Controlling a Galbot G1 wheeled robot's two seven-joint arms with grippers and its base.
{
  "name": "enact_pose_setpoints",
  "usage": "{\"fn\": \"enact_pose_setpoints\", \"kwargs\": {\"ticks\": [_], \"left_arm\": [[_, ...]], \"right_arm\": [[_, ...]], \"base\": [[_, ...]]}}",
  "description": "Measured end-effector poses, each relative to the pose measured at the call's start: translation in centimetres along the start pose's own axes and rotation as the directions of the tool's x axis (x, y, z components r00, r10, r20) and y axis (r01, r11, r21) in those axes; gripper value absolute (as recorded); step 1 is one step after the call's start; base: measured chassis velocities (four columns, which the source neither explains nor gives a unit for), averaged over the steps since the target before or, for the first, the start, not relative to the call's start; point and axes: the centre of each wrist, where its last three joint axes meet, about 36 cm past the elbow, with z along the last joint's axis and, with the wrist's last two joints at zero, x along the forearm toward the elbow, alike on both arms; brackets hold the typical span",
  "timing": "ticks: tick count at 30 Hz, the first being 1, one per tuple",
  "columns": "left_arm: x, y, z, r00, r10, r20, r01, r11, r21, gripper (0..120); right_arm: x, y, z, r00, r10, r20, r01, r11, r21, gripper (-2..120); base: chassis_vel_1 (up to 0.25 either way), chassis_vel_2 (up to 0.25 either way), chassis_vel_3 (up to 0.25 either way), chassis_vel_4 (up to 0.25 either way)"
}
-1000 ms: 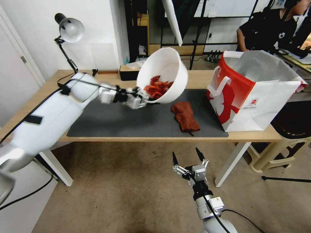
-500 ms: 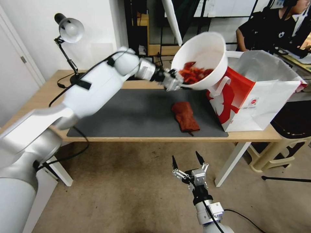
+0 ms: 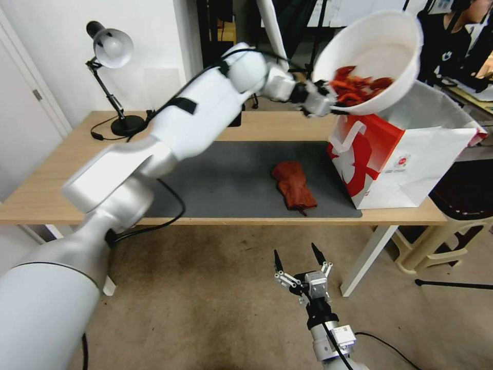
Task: Sweep shrimp from table into container with towel, then put container into takeout bag.
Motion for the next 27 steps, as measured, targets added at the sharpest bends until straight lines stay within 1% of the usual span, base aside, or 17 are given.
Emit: {"fn": "enact_pose_setpoints", "kwargs": {"ticks": [1,2,3,4,7,8,10,12,14,17,24,25,26,27], "left_arm": [[-0.8,0.8,-0.3,1.000,-0.001,0.002,0.001,1.000,-0.023,0],[-0.8,1.1,0.0,1.000,-0.004,-0.006,0.004,1.000,-0.026,0],[-0.5,1.2,0.5,1.000,-0.012,-0.017,0.011,1.000,-0.016,0],[-0.5,1.2,0.5,1.000,-0.012,-0.017,0.011,1.000,-0.016,0],[0.4,0.9,1.7,0.999,-0.026,-0.043,0.026,1.000,0.009,0],[0.4,0.9,1.7,0.999,-0.026,-0.043,0.026,1.000,0.009,0],[0.5,0.5,2.1,0.999,-0.013,-0.051,0.013,1.000,0.010,0],[0.3,0.4,2.1,0.999,-0.007,-0.051,0.007,1.000,0.007,0],[-0.4,-0.1,1.8,0.999,0.006,-0.040,-0.006,1.000,-0.002,0],[-0.7,-0.1,1.6,0.999,0.010,-0.034,-0.011,1.000,-0.007,0],[-0.5,0.4,1.4,1.000,0.004,-0.030,-0.005,1.000,-0.015,0],[-0.5,0.6,1.3,1.000,0.002,-0.028,-0.003,1.000,-0.018,0],[-0.8,1.1,0.8,1.000,-0.005,-0.016,0.005,1.000,-0.028,0],[-0.8,1.1,0.8,1.000,-0.005,-0.016,0.005,1.000,-0.028,0]], "right_arm": [[0.0,-0.1,0.1,1.000,-0.001,-0.001,0.001,1.000,0.003,100],[0.1,-0.2,0.2,1.000,-0.002,-0.002,0.002,1.000,0.005,100],[0.1,-0.3,0.2,1.000,-0.002,-0.004,0.002,1.000,0.008,100],[0.1,-0.3,0.2,1.000,-0.002,-0.004,0.002,1.000,0.008,100],[0.2,-0.4,0.3,1.000,0.001,-0.006,-0.001,1.000,0.006,100],[0.2,-0.4,0.3,1.000,0.001,-0.006,-0.001,1.000,0.006,100],[0.2,-0.6,0.4,1.000,0.003,-0.009,-0.003,1.000,0.004,100],[0.2,-0.7,0.4,1.000,0.004,-0.010,-0.004,1.000,0.004,100],[0.2,-0.9,0.5,1.000,0.008,-0.012,-0.008,1.000,0.004,100],[0.2,-1.0,0.6,1.000,0.008,-0.014,-0.008,1.000,0.004,100],[0.1,-1.2,0.6,1.000,0.009,-0.014,-0.009,1.000,0.006,100],[0.1,-1.2,0.6,1.000,0.010,-0.014,-0.010,1.000,0.006,100],[0.1,-1.2,0.6,1.000,0.010,-0.015,-0.009,1.000,0.006,100],[0.1,-1.2,0.6,1.000,0.010,-0.015,-0.009,1.000,0.006,100]], "base": [[0.000,0.000,0.000,0.000],[0.000,0.000,0.000,0.000],[0.000,0.000,0.000,0.000],[0.000,0.000,0.000,0.000],[0.000,0.000,0.000,0.000],[0.000,0.000,0.000,0.000],[0.000,0.000,0.000,0.000],[0.000,0.000,0.000,0.000],[0.000,0.000,0.000,0.000],[0.000,0.000,0.000,0.000],[0.000,0.000,0.000,0.000],[0.000,0.000,0.000,0.000],[0.000,0.000,0.000,0.000],[0.000,0.000,0.000,0.000]]}}
